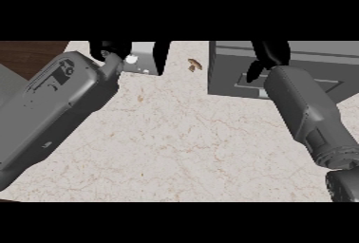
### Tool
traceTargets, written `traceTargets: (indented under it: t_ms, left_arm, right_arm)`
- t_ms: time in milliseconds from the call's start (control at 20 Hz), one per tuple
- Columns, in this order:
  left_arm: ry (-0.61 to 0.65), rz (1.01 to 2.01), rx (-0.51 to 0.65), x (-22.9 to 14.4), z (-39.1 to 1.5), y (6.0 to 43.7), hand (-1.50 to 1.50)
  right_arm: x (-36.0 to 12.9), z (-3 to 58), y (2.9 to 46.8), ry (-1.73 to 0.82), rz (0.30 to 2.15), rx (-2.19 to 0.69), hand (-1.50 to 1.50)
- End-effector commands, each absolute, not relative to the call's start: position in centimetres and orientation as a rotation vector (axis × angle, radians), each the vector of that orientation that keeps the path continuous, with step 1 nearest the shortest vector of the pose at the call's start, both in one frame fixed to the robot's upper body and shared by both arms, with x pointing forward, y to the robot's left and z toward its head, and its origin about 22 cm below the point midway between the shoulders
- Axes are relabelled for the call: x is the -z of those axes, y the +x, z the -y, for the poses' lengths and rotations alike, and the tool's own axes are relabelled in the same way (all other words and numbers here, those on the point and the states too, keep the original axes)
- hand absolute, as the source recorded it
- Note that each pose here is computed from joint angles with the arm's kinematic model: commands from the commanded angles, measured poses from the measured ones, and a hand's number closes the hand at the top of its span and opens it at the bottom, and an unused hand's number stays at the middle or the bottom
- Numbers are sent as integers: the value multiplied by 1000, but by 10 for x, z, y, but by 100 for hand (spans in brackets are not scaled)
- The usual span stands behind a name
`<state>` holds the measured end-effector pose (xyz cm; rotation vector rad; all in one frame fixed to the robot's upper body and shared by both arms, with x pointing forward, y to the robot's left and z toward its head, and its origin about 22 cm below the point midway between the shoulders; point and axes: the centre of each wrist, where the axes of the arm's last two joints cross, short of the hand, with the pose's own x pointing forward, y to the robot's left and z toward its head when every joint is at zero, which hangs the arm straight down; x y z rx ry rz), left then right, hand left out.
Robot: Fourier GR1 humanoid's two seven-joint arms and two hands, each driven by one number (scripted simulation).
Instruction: Pick up the can, place it into the drawer and close the drawer
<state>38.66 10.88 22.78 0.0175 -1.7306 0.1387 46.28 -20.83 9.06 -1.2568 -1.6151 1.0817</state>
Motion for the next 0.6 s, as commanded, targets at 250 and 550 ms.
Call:
traceTargets:
  t_ms: [250, 550]
  left_arm:
    - [9, 1724, -140, -229, -119, 382, -150]
    - [26, 1733, -137, -236, -129, 377, -150]
  right_arm:
    - [-111, 180, 470, -788, 1799, -605, -150]
    - [-114, 211, 471, -694, 1845, -522, -150]
